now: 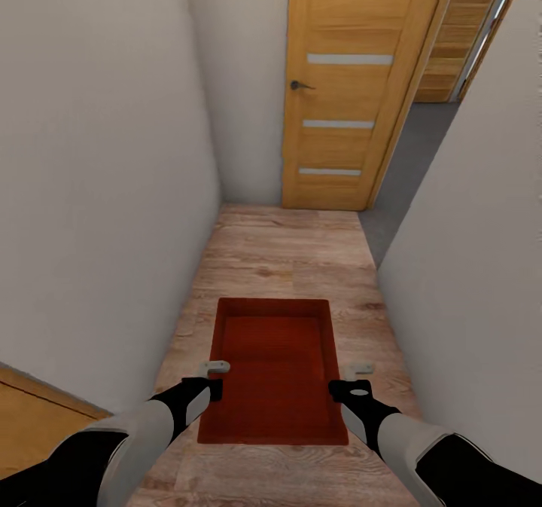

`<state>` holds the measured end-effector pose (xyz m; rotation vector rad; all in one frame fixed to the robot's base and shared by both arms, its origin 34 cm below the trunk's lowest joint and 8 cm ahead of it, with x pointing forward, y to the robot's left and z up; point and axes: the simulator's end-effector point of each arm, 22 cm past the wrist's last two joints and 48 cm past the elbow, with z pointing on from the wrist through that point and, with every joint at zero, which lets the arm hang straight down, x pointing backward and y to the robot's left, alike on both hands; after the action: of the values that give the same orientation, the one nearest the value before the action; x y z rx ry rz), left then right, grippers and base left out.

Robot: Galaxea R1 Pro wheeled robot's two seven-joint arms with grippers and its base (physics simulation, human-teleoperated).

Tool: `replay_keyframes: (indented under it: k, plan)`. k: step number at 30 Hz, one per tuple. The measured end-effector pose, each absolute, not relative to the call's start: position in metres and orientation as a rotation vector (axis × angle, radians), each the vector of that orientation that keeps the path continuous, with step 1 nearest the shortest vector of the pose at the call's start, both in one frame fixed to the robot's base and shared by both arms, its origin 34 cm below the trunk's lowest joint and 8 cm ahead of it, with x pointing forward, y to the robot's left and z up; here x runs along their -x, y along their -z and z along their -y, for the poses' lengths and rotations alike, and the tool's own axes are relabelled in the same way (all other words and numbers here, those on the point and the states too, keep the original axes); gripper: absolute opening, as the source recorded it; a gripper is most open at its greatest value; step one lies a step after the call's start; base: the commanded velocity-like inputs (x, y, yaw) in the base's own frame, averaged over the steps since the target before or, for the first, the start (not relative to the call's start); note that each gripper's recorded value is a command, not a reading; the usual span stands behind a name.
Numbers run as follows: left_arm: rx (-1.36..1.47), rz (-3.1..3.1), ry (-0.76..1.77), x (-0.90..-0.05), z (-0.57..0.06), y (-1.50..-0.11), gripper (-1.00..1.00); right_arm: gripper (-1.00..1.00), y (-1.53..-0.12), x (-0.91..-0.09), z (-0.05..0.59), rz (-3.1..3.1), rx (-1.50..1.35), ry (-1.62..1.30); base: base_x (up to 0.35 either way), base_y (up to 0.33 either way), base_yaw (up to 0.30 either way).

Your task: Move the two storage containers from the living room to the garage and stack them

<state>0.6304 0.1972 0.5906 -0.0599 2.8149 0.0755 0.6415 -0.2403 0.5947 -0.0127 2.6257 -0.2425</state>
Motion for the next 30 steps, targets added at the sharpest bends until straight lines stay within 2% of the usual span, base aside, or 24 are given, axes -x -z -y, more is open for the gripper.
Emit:
replay_keyframes:
  k: [30]
  plan:
    - [0.06, -2.815, -0.077, -0.6302, -0.1976, -0.5905, -1.0, -1.0, -0.5946, -0.6415, 0.2418, -2.626, 0.013, 0.244, 0.322, 0.0, -0.006]
